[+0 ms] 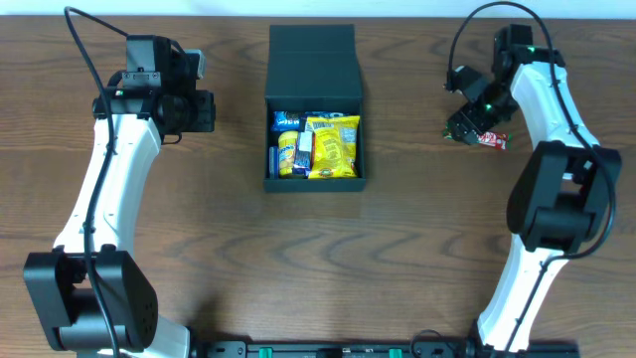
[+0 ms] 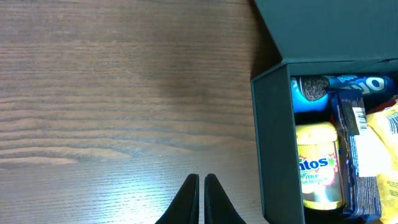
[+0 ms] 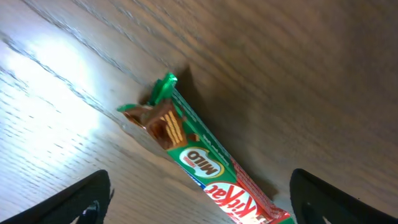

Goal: Pack container
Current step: 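Grasp the green Milo KitKat bar with the right gripper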

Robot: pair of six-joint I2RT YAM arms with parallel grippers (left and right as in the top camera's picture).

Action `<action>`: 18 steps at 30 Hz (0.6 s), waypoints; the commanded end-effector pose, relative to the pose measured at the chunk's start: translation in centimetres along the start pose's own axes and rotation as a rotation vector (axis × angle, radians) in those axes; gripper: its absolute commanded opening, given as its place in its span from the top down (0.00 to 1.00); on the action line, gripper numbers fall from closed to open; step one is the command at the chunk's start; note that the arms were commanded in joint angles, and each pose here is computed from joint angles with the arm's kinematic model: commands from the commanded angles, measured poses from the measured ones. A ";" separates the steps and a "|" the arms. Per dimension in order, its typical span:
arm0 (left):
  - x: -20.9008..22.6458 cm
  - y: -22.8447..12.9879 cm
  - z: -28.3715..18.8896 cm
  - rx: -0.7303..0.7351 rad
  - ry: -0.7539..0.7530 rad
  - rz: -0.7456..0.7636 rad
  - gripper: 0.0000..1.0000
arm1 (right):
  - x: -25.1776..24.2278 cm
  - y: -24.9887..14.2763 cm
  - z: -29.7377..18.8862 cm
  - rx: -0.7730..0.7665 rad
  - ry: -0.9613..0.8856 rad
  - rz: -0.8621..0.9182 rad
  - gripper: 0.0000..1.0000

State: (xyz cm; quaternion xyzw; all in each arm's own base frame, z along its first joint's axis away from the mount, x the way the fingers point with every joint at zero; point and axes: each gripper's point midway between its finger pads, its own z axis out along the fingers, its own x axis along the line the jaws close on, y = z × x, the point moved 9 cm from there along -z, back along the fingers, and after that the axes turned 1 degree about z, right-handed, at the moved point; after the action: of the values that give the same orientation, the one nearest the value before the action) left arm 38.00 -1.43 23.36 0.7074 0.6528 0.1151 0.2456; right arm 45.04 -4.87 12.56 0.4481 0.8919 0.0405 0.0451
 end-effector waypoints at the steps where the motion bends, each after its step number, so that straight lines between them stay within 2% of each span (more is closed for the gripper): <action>1: 0.0 0.0 0.1 0.005 -0.003 -0.003 0.94 | -0.3 -0.9 2.0 0.036 0.038 0.006 0.12; 13: 0.0 0.0 0.1 0.004 -0.003 -0.003 0.94 | -0.2 -1.3 4.4 0.070 0.069 0.015 0.22; 17: 0.0 0.0 0.1 0.004 -0.003 -0.002 0.94 | -0.4 -1.3 4.5 0.078 0.041 0.017 0.27; 18: 0.0 0.0 0.1 0.004 -0.003 -0.002 0.94 | -0.5 -1.3 4.5 0.078 0.040 0.020 0.30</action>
State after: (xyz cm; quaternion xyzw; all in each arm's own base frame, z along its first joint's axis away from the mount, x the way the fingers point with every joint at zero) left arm 38.00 -1.43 23.36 0.7074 0.6528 0.1151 0.2456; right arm 45.18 -5.31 9.38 0.4515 0.8916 0.0271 0.0227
